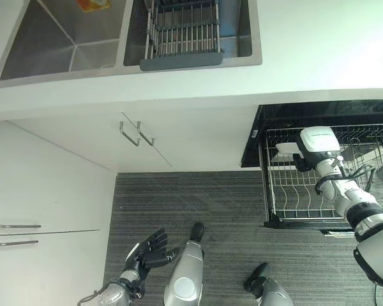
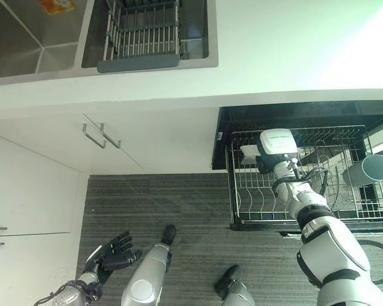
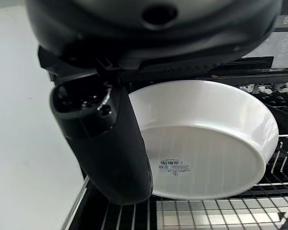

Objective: Place the dishes in the dishwasher.

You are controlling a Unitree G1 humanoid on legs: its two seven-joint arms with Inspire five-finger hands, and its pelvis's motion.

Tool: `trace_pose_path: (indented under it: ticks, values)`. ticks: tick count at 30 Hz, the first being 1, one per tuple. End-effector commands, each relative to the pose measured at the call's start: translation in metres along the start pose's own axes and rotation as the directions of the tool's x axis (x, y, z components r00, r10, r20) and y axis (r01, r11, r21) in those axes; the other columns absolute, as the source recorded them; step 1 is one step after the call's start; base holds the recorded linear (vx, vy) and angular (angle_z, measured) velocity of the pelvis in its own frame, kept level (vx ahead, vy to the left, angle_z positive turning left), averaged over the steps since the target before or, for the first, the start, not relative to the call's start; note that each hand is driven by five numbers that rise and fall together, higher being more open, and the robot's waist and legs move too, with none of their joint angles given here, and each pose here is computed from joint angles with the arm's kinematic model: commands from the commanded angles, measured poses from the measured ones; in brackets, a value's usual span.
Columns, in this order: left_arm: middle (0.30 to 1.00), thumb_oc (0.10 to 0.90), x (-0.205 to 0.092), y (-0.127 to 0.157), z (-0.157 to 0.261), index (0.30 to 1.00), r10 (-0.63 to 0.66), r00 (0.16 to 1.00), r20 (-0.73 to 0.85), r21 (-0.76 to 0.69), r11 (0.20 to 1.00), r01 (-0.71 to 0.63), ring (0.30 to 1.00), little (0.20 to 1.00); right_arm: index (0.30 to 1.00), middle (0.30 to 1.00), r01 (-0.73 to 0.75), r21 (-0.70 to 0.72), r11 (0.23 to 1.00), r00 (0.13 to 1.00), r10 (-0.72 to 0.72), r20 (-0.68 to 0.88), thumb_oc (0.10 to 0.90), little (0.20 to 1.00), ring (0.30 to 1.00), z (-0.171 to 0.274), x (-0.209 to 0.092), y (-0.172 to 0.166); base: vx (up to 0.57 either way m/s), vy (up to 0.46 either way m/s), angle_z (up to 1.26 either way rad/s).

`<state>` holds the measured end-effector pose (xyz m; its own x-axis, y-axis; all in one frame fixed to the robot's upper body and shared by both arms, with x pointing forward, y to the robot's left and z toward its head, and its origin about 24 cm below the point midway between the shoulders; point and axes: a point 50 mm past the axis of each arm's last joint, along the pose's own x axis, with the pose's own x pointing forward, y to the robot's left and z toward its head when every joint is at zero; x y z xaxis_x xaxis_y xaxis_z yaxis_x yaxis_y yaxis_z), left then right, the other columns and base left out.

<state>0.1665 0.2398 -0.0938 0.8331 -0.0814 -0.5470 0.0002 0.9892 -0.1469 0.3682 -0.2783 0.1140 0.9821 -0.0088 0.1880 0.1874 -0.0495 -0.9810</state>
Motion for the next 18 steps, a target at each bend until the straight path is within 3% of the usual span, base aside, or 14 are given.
trace_pose_path:
  ticks: [1,12,18]
  values:
    - [0.9,0.8,-0.008,0.016,0.013,0.9,0.032,0.998,0.053,0.031,0.999,-0.034,0.9,0.9,0.3,0.3,0.212,-0.006,0.977,0.977,-0.213,-0.015,0.4,0.3,0.3,-0.012,0.028,-0.069,-0.03,-0.026,-0.02]
    - [0.9,0.8,-0.004,0.016,0.033,0.9,0.021,0.994,0.109,0.035,0.999,-0.025,0.9,0.9,0.3,0.3,0.066,0.098,0.993,0.995,-0.059,-0.078,0.4,0.3,0.3,-0.013,0.023,-0.046,-0.02,-0.02,-0.03]
    - [0.9,0.8,-0.003,0.019,0.045,0.9,0.024,0.991,0.133,0.041,0.999,-0.03,0.9,0.9,0.3,0.3,-0.094,0.173,0.98,0.988,0.113,-0.105,0.4,0.3,0.3,-0.015,0.017,-0.026,-0.02,-0.026,-0.02]
